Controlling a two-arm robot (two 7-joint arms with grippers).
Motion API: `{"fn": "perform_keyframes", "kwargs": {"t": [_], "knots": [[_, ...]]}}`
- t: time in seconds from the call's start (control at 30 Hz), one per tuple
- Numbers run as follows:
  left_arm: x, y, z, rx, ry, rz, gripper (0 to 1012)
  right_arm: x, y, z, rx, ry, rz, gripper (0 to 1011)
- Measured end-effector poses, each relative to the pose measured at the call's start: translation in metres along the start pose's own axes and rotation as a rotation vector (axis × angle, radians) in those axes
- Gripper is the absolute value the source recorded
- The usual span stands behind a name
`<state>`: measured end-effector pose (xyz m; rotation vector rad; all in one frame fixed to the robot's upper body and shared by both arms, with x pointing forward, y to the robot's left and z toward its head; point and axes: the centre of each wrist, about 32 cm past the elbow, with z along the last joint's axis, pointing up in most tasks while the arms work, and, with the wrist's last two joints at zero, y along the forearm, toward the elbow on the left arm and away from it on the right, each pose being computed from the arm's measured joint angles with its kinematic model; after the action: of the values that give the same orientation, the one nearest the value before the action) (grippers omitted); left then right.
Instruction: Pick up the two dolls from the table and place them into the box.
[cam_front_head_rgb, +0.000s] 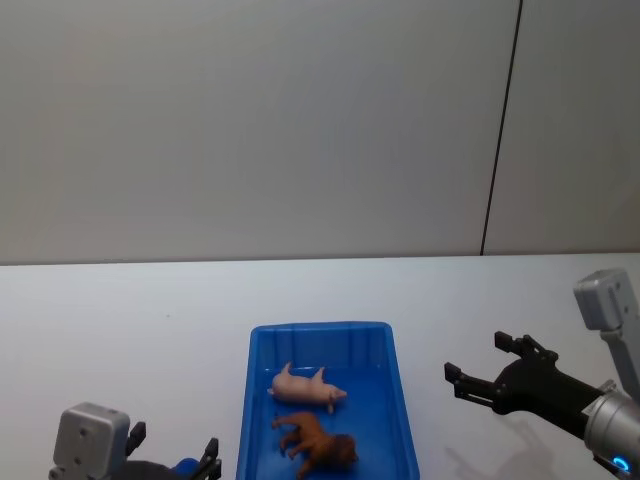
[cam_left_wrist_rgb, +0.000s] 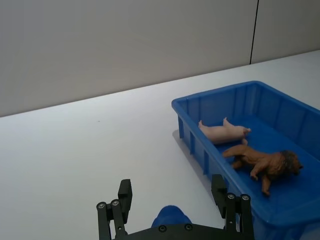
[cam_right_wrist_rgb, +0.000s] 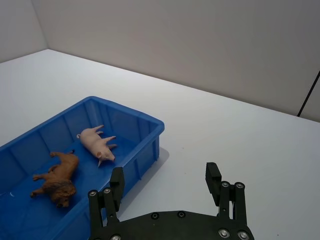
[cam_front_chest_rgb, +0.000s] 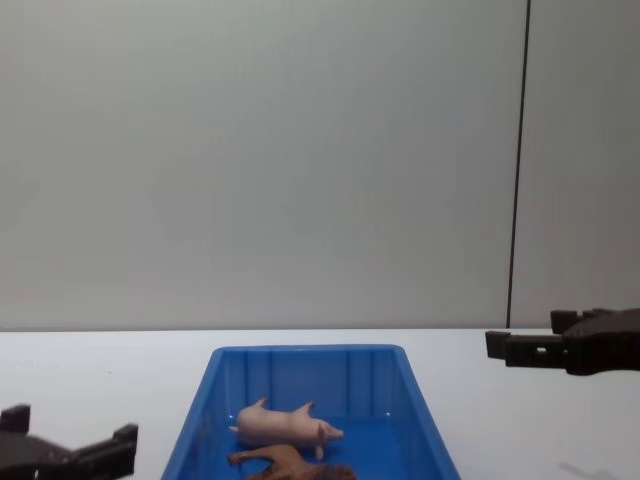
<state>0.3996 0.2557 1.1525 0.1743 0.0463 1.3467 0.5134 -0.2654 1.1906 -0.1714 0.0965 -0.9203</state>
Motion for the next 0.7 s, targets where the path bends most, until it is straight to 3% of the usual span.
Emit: {"fn": "perform_keyframes", "kwargs": {"t": [0.33, 0.7], "knots": [[0.0061, 0.0046, -0.0127, 0.051, 0.013, -0.004, 1003, 0.0, 0.0, 0.0, -0.001, 0.0, 0.0, 1001], [0.0134, 0.0032, -0.0222, 0.097, -0.001, -0.029, 1003, 0.0, 0.0, 0.0, -0.001, 0.0, 0.0, 1001]]}}
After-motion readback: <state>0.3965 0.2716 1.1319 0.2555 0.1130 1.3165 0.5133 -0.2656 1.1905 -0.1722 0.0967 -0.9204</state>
